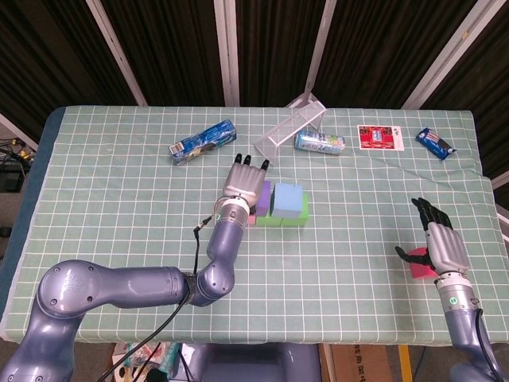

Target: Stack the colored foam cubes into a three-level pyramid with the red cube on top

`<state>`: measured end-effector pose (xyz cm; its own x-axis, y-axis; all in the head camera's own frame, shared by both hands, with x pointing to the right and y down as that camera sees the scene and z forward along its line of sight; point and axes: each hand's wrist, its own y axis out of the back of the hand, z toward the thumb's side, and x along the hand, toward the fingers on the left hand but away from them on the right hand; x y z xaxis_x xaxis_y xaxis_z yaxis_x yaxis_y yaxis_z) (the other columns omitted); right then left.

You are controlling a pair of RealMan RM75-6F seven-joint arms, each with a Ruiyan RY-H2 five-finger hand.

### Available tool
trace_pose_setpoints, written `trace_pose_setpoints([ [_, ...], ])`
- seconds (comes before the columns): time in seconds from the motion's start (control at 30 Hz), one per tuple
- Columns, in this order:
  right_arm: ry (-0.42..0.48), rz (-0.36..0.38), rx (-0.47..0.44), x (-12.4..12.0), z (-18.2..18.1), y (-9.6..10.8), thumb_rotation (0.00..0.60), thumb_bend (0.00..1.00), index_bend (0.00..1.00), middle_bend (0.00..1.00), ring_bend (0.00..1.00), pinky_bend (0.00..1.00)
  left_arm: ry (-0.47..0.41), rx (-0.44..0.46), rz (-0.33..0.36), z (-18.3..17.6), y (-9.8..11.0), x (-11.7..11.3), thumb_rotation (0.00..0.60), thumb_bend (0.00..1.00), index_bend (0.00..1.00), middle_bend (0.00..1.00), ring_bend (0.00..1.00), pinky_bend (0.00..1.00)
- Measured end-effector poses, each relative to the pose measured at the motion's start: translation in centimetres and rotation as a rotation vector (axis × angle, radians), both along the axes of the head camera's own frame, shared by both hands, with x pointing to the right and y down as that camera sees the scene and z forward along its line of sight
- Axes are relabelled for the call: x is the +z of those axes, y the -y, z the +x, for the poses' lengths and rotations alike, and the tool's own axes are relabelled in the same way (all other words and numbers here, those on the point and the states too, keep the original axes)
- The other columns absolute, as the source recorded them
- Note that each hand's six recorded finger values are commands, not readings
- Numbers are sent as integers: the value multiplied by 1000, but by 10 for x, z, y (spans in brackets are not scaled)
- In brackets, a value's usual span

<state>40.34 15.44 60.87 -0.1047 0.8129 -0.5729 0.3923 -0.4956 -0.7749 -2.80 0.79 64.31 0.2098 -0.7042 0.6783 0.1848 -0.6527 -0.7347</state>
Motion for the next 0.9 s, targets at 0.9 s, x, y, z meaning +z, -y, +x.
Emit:
trace_pose_setpoints([
  [0.9,-3,-5,-4,1,0,-2,600,261,0,0,0,0,-9,-11,16,0,-1,-2,600,257,0,417,89,37],
])
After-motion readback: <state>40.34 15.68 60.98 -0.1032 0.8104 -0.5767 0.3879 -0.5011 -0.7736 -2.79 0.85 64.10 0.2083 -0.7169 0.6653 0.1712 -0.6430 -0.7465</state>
